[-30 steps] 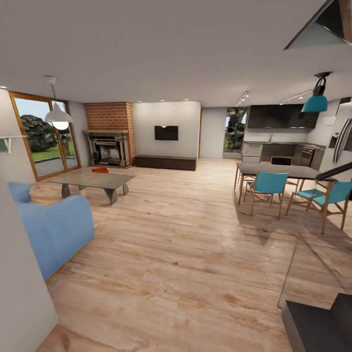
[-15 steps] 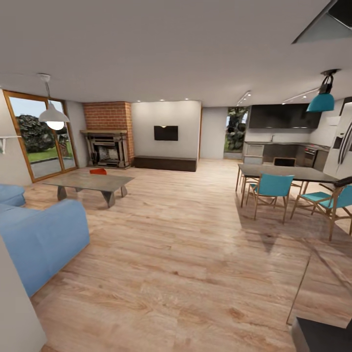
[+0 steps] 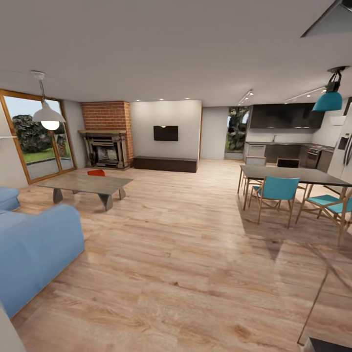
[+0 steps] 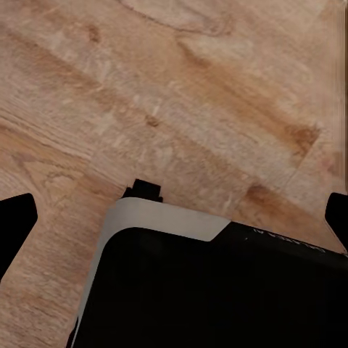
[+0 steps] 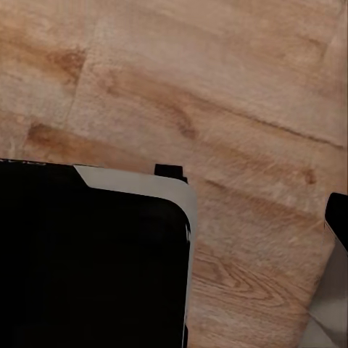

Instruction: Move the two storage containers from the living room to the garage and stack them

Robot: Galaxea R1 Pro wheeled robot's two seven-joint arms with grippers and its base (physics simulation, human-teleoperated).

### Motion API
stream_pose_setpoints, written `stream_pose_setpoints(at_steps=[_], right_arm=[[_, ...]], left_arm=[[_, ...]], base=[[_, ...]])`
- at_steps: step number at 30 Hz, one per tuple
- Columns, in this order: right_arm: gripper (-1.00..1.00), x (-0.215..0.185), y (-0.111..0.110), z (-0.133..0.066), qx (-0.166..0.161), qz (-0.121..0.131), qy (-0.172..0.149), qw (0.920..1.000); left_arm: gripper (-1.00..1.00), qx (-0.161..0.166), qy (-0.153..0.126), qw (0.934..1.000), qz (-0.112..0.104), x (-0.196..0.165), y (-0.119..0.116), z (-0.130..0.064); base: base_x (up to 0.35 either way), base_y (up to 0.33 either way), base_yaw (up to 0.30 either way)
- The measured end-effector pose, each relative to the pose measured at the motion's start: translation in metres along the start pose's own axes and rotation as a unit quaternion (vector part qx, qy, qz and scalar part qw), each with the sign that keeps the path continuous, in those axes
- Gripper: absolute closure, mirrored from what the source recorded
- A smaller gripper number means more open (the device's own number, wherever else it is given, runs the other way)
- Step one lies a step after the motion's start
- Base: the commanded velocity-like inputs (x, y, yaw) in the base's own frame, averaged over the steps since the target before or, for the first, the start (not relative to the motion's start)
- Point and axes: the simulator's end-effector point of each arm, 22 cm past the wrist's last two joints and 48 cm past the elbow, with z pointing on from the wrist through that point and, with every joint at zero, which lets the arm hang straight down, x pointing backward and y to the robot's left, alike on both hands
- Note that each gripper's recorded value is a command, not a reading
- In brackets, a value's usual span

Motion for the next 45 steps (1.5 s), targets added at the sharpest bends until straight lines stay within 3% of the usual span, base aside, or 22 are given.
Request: stream_pose_setpoints(at_steps=[45], right_arm=[[-1.00, -0.0002, 0.0002, 0.0000, 0.000, 0.000, 0.000, 1.0000]], left_arm=[[-1.00, 0.000, 0.001, 1.0000, 0.000, 0.0006, 0.0000, 0.0000]], base=[[0.323, 0.000, 0.000]])
